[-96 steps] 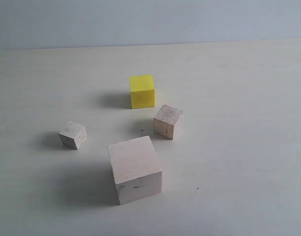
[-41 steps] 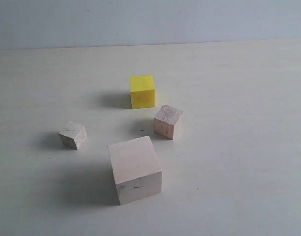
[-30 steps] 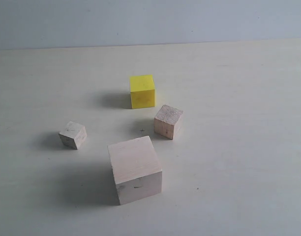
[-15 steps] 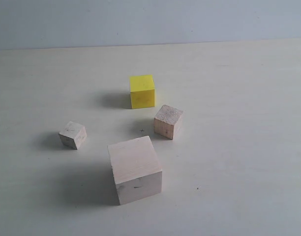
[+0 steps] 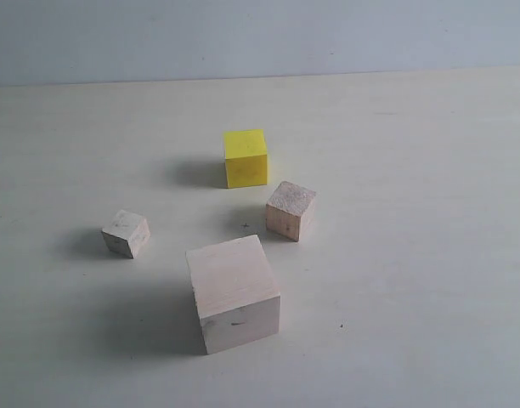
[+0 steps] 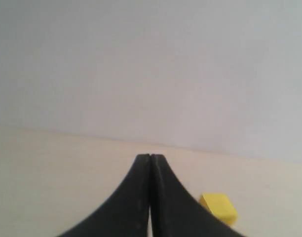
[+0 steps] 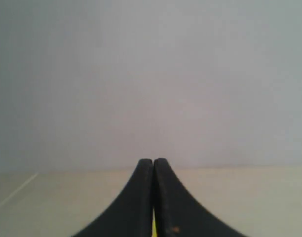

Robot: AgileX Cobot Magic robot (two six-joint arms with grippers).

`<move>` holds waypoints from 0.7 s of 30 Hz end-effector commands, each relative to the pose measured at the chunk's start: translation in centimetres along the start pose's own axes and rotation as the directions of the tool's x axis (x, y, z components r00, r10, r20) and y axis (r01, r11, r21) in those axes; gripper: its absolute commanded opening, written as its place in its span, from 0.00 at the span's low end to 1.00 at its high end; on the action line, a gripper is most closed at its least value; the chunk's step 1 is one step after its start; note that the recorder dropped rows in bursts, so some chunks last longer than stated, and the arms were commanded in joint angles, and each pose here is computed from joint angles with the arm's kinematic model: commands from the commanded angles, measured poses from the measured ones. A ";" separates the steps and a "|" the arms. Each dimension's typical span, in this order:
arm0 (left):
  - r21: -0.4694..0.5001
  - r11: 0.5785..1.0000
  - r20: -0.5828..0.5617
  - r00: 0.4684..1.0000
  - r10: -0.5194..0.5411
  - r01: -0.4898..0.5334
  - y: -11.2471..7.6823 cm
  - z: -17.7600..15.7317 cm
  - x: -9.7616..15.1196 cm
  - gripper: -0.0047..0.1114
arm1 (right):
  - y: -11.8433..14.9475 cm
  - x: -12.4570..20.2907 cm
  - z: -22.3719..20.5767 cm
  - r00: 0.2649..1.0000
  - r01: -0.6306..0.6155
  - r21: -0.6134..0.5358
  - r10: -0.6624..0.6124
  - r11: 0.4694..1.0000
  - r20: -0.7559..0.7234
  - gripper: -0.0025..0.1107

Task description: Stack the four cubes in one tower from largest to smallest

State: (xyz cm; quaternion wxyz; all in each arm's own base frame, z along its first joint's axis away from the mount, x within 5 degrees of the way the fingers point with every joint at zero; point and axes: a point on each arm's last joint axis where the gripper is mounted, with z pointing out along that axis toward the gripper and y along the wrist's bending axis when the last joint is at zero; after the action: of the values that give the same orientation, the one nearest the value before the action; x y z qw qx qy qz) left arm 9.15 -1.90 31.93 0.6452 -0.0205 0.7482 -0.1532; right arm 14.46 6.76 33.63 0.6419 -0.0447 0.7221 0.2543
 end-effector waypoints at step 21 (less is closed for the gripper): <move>0.237 0.970 -0.194 0.981 0.002 0.045 -2.8 1.8 1.1 0.04 | 1.5 7.0 2.7 0.832 -0.077 0.051 0.092 0.996 -0.547 0.02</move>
State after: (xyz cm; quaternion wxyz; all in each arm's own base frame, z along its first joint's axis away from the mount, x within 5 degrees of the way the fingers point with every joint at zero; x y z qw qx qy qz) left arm 10.19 -4.93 30.91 0.5615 0.0907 0.7931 -0.2180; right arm 14.94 10.87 26.84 0.3842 -0.0838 0.8891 0.2342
